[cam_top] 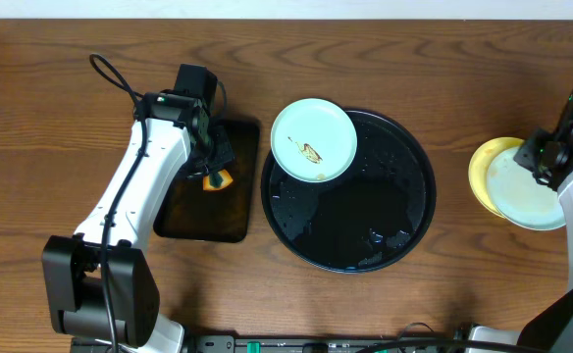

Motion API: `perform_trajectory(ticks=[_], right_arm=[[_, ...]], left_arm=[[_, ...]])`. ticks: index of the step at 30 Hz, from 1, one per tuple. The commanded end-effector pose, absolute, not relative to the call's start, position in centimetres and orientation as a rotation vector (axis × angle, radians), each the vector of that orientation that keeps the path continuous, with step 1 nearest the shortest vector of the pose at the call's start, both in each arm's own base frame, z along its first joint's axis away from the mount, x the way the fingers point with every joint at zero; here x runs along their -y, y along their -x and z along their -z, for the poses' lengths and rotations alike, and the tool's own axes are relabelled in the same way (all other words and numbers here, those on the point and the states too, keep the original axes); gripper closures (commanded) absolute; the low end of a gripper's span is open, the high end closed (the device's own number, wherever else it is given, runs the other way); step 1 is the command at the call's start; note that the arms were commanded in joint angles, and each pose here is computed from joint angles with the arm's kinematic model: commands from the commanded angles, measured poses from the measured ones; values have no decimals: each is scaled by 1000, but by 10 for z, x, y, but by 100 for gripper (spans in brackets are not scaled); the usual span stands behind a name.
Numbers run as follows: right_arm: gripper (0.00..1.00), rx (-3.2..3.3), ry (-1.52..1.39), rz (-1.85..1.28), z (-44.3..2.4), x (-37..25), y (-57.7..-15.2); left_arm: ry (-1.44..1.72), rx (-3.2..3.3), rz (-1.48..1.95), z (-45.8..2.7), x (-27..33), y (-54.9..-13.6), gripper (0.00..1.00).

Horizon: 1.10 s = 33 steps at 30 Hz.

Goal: Clean dirty plates on tray and stack at the side
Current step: 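Move the right gripper to the rim of the last green plate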

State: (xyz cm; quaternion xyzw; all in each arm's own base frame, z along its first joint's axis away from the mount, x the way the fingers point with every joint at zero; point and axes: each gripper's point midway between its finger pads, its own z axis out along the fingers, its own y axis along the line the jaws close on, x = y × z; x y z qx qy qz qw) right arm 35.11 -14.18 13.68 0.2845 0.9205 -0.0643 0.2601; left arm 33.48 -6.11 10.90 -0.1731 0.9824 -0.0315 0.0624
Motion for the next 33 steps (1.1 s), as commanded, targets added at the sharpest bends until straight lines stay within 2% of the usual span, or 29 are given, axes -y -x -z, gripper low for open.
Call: perform_trajectory(ticks=[1, 5, 11, 13, 17, 24, 33], right_arm=[[64, -2510, -541, -247, -146, 80, -375], [64, -2519, -254, -477, -154, 18, -382], [62, -2536, 75, -558, -156, -57, -378], [54, -2526, 168, -572, -159, -81, -377], [51, -2494, 291, -601, -175, -122, -376], [42, -2460, 242, -375, -169, -145, -403], [40, -2583, 144, -372, -84, -166, -429]], left_arm=[[519, -2949, 96, -116, 58, -336, 92], [519, -2949, 96, -116, 58, -336, 92], [519, -2949, 96, -116, 58, -336, 92], [519, -2950, 96, -116, 58, -336, 92], [519, -2949, 96, -116, 58, -336, 92], [518, -2950, 96, -116, 59, -336, 92], [519, -2950, 96, -116, 59, -336, 92]])
